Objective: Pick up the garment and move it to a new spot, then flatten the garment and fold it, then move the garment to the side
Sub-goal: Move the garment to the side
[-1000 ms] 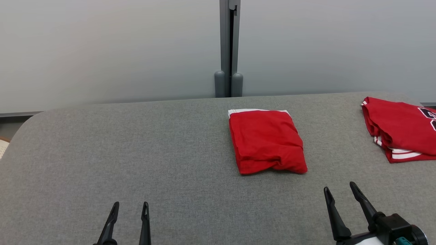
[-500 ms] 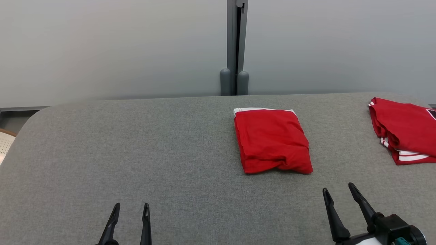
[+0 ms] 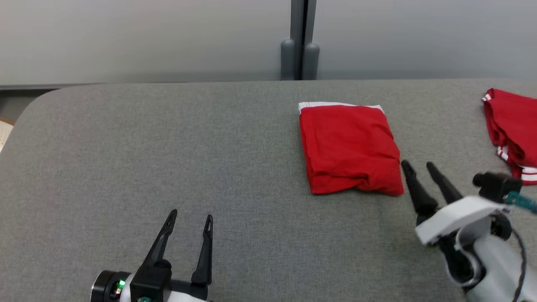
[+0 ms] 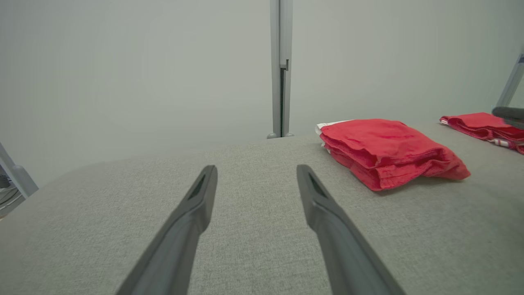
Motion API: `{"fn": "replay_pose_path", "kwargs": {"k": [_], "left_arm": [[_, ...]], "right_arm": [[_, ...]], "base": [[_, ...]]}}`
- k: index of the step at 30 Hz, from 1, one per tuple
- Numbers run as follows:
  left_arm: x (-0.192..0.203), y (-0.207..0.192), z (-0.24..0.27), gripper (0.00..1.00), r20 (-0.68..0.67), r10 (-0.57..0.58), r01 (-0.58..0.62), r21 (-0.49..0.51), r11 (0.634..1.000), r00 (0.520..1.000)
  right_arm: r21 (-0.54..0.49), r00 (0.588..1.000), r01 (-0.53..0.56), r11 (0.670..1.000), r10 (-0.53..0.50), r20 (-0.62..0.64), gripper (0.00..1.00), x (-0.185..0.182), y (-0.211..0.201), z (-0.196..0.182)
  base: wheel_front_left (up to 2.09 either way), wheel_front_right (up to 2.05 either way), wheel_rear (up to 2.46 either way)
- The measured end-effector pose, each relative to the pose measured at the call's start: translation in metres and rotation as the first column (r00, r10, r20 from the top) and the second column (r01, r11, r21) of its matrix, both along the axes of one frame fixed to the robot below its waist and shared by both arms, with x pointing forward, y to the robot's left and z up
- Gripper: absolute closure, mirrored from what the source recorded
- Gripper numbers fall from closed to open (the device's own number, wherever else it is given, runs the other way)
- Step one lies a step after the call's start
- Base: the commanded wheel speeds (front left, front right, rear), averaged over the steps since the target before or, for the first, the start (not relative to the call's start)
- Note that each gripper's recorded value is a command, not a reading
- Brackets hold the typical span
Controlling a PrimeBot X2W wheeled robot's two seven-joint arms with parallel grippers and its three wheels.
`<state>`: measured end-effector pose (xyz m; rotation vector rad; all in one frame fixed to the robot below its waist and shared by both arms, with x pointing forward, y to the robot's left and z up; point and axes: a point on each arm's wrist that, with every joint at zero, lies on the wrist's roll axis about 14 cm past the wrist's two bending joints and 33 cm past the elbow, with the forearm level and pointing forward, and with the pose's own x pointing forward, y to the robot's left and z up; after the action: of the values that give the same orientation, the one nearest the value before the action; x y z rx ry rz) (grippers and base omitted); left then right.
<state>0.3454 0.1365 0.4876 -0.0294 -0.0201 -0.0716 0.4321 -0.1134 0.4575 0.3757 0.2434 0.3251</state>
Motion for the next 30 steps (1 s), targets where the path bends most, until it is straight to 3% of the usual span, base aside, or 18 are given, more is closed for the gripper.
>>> {"fn": "replay_pose_path", "kwargs": {"k": [4,8,19,20,21,22,23,27,30], "left_arm": [[0.017,-0.005,-0.003,0.00,-0.007,-0.018,0.018,0.001,1.000,1.000],[0.026,-0.012,-0.016,0.00,-0.043,-0.039,0.039,-0.001,0.999,0.998],[0.039,-0.011,-0.044,0.00,-0.123,-0.032,0.033,0.009,0.999,0.992],[0.040,-0.010,-0.045,0.00,-0.127,-0.028,0.030,0.011,0.999,0.992],[0.040,-0.010,-0.046,0.00,-0.129,-0.027,0.029,0.012,1.000,0.991],[0.042,-0.009,-0.046,0.00,-0.128,-0.027,0.029,0.013,0.999,0.991],[0.044,-0.009,-0.046,0.00,-0.126,-0.027,0.029,0.015,0.999,0.992],[0.047,-0.010,-0.047,0.00,-0.124,-0.029,0.031,0.017,0.999,0.992],[0.054,-0.013,-0.039,0.00,-0.094,-0.040,0.042,0.016,0.999,0.995]], "right_arm": [[0.062,0.987,0.003,0.998,0.007,-0.158,0.00,0.034,-0.018,-0.011],[0.113,0.937,0.000,0.994,0.040,-0.348,0.00,0.051,-0.029,-0.037],[0.172,0.830,-0.045,0.984,0.132,-0.541,0.00,0.075,-0.012,-0.083],[0.179,0.822,-0.058,0.982,0.149,-0.550,0.15,0.076,-0.008,-0.084],[0.191,0.818,-0.067,0.979,0.163,-0.552,0.56,0.077,-0.004,-0.084],[0.201,0.818,-0.075,0.977,0.175,-0.548,0.73,0.079,0.001,-0.083],[0.205,0.826,-0.081,0.975,0.181,-0.534,1.00,0.081,0.004,-0.081],[0.192,0.838,-0.095,0.977,0.182,-0.515,1.00,0.082,0.003,-0.079],[0.120,0.855,-0.102,0.987,0.149,-0.496,1.00,0.084,-0.017,-0.076]], "base": [[0.00,0.00,0.00],[0.00,0.00,0.00],[0.00,0.00,0.00],[0.00,0.00,0.00],[0.00,0.00,0.00],[0.00,0.00,0.00],[0.00,0.00,0.00],[0.00,0.00,0.00],[0.00,0.00,0.00]]}}
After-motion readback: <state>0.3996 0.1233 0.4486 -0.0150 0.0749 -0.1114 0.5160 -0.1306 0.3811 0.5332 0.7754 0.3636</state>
